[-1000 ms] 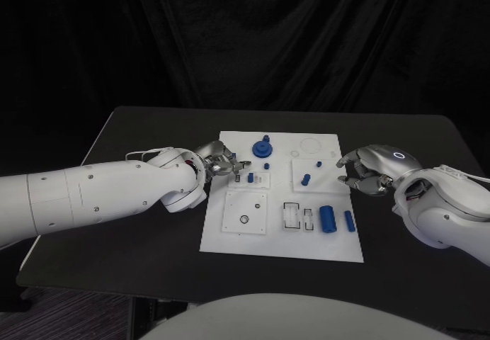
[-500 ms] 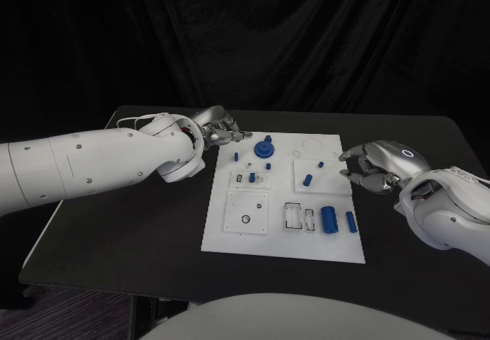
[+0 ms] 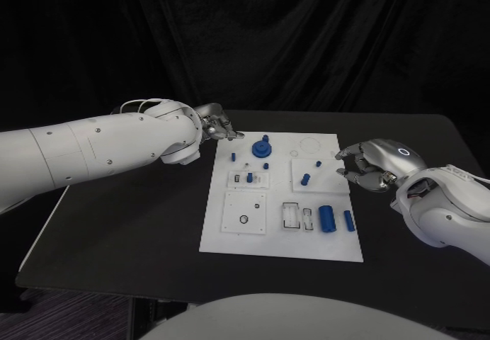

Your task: Assemble the parts on the task board

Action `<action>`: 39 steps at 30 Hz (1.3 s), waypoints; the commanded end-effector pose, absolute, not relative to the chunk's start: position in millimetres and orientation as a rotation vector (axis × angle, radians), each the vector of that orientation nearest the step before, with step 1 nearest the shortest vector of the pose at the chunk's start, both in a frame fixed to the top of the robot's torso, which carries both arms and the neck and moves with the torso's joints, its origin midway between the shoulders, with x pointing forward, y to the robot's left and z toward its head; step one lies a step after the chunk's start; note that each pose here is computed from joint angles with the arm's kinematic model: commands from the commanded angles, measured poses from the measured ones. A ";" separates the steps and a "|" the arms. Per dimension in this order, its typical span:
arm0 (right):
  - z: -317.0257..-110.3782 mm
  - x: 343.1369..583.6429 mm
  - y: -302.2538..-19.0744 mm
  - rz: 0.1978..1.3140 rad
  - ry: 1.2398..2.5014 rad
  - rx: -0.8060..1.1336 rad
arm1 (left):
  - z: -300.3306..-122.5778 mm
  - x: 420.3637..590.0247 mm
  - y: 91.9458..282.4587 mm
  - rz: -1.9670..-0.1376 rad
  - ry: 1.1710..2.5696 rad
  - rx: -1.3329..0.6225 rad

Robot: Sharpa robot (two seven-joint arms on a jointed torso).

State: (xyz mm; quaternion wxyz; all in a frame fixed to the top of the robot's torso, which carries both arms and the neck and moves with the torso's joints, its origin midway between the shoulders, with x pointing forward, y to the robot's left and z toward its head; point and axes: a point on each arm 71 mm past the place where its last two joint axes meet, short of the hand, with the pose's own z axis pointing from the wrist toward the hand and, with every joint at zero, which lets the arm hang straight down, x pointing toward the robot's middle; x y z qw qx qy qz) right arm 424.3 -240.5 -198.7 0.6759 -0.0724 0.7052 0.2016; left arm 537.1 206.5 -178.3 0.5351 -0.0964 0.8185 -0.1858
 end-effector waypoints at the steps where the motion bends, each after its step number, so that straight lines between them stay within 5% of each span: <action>1: -197.8 423.9 -239.1 0.466 1.566 -0.164 | -183.1 541.6 207.8 -0.384 2.035 -0.207; 39: -201.3 426.5 -236.8 0.451 1.597 -0.177 | -203.2 548.6 207.9 -0.301 2.160 -0.183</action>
